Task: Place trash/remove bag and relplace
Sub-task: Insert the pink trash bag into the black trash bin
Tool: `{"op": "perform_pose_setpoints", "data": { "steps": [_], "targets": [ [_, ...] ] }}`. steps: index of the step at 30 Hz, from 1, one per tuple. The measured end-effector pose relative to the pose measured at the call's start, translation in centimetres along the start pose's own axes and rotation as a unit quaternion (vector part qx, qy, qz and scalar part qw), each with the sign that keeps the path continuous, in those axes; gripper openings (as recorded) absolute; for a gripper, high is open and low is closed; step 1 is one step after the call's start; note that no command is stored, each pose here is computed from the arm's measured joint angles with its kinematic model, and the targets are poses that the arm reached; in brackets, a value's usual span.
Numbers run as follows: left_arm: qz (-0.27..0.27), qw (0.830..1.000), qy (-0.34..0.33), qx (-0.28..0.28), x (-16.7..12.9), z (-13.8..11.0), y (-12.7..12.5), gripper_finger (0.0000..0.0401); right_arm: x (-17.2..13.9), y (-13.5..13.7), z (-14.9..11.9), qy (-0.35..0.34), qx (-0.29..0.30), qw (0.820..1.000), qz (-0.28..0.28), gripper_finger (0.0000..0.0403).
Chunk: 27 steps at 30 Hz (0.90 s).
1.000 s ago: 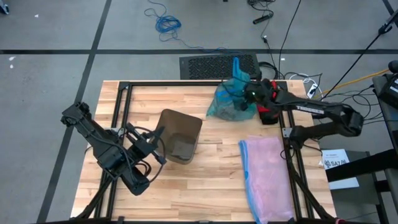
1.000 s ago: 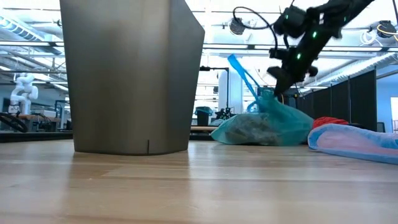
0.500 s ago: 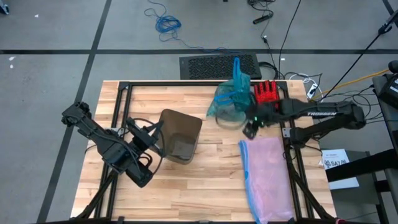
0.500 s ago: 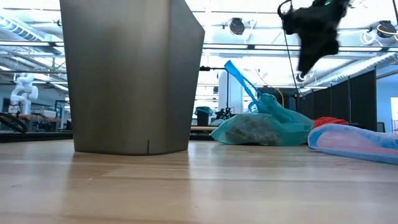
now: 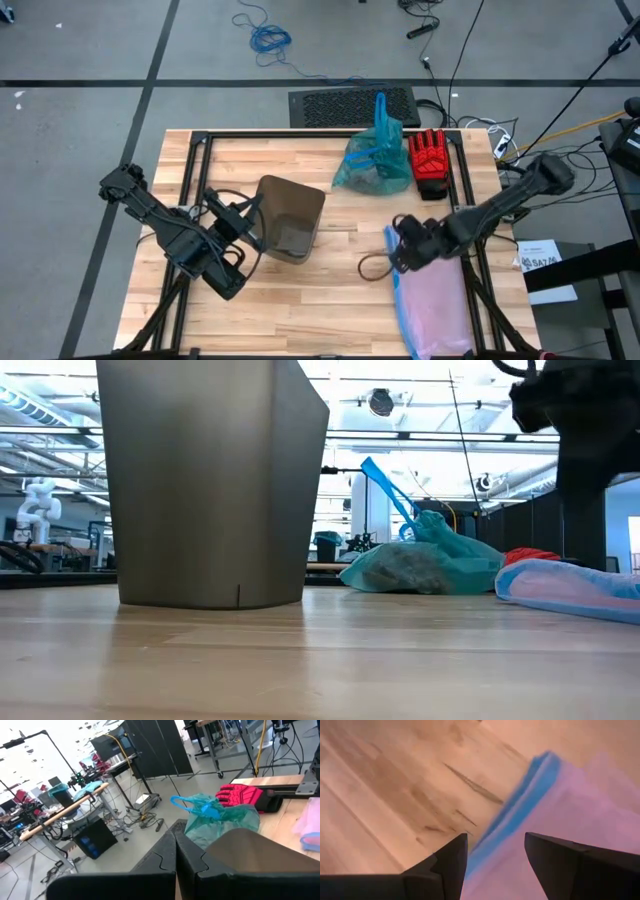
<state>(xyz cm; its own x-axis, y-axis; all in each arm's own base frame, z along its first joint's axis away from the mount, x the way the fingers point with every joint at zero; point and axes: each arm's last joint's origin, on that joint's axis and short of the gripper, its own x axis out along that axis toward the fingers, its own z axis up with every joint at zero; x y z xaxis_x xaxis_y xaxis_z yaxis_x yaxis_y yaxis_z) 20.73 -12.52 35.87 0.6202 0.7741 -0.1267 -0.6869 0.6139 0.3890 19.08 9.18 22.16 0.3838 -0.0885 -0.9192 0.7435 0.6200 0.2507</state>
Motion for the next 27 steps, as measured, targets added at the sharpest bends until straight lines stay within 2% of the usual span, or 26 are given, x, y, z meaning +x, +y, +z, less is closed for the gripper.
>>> {"op": "perform_pose_setpoints", "data": {
  "steps": [7, 13, 19, 22, 25, 27],
  "targets": [
    [-0.001, 1.000, 0.001, 0.002, 0.0, 0.0, 0.0, 0.0000, 3.9, 0.7, -1.4, -0.019, 0.028, 0.994, -0.100, 0.0192],
    [-0.001, 1.000, 0.001, 0.003, 0.0, 0.0, 0.0, 0.0000, 7.0, 1.2, -1.8, -0.022, 0.048, 0.989, -0.141, 0.0192],
    [-0.001, 1.000, 0.001, 0.003, 0.0, 0.0, 0.0, 0.0000, 8.3, 0.8, -2.1, -0.018, 0.037, 0.981, -0.188, 0.0185],
    [-0.001, 1.000, 0.002, 0.003, 0.0, 0.0, 0.0, 0.0000, 8.7, 0.7, -2.1, -0.017, 0.014, 0.981, -0.195, 0.0141],
    [-0.002, 1.000, 0.004, 0.016, 0.0, 0.0, 0.0, 0.0000, 8.3, 1.4, -2.0, -0.033, -0.026, 0.981, -0.187, 0.0049],
    [-0.002, 1.000, 0.004, 0.016, 0.0, 0.0, 0.0, 0.0000, 7.8, 2.1, -1.9, -0.046, -0.062, 0.981, -0.181, 0.0015]
  ]
}}
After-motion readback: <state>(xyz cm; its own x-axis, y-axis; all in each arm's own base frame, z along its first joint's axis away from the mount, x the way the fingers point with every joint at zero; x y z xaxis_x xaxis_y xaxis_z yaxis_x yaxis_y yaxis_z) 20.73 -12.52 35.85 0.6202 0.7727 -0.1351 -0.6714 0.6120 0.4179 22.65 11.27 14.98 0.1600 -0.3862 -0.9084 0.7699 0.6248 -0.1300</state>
